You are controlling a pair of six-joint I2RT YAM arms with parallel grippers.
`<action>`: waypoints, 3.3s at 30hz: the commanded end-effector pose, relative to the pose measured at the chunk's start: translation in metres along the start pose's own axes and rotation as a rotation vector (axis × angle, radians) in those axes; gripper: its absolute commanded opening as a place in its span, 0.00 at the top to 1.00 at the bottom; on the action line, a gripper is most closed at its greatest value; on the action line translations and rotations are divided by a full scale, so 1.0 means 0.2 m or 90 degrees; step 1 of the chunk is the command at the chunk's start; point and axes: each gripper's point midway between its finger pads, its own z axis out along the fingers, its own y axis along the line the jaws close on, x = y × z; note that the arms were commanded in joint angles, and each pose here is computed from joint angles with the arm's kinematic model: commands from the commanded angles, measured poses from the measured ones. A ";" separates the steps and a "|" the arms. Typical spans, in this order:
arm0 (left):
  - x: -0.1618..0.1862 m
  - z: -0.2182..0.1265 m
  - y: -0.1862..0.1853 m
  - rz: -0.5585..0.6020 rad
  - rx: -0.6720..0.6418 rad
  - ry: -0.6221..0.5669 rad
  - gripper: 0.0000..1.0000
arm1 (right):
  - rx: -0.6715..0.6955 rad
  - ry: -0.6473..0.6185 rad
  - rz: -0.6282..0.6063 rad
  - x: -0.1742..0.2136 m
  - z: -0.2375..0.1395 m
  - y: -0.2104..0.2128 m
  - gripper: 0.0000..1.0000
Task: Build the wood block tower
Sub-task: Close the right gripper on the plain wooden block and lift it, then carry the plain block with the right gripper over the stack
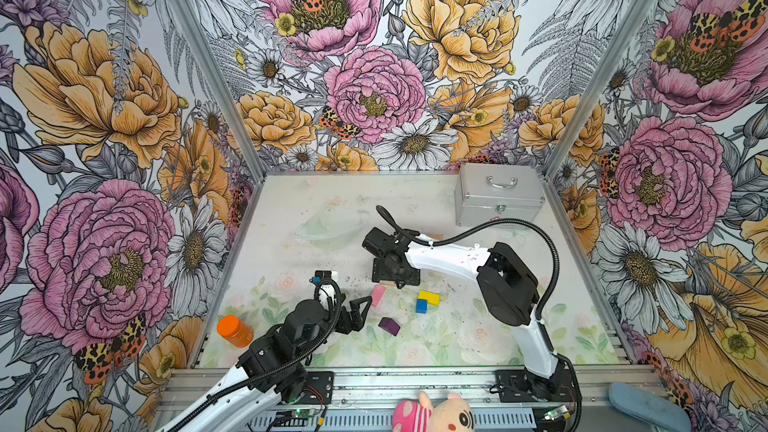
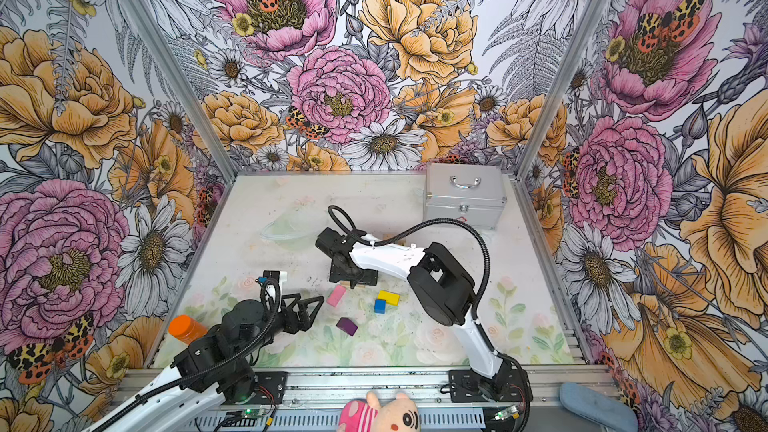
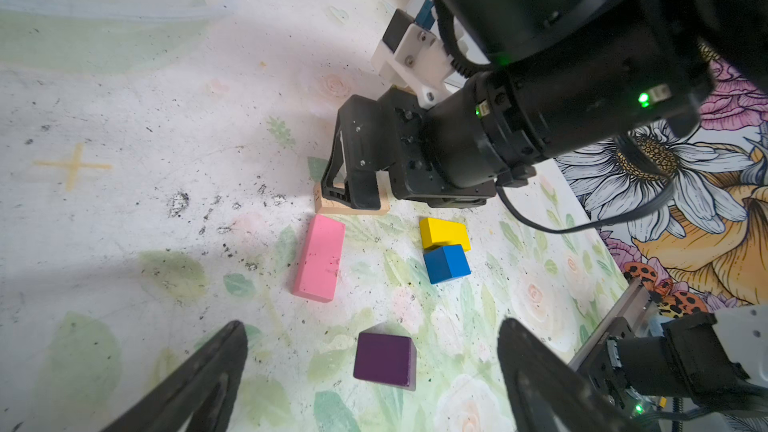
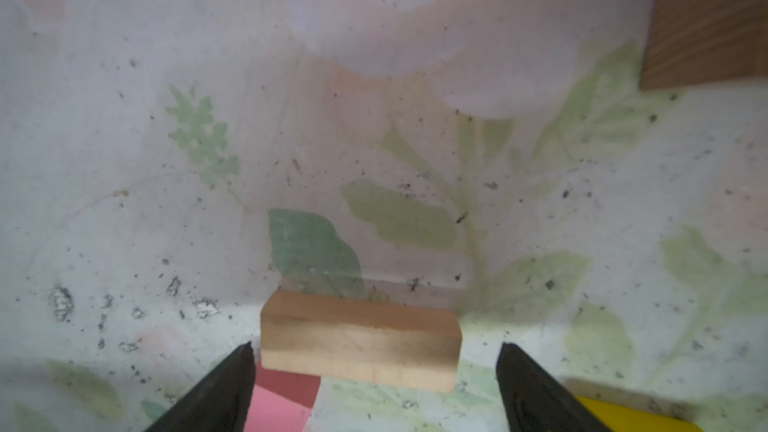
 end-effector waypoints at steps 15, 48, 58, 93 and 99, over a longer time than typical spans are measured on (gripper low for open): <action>-0.02 -0.02 -0.03 0.009 0.020 -0.006 0.05 | -0.004 0.000 0.015 -0.02 0.03 0.02 0.08; -0.03 -0.03 -0.02 0.007 0.011 -0.015 0.01 | -0.032 -0.016 0.002 -0.02 -0.03 0.10 0.08; -0.03 -0.04 -0.03 0.006 0.020 -0.019 0.01 | -0.028 -0.004 0.003 -0.01 0.01 0.11 0.08; -0.04 -0.06 -0.15 0.018 0.069 -0.004 0.01 | -0.001 -0.008 -0.034 0.01 0.03 0.02 0.36; -0.09 -0.06 -0.18 0.022 0.065 -0.012 0.01 | -0.022 -0.038 -0.038 -0.07 -0.10 0.01 0.40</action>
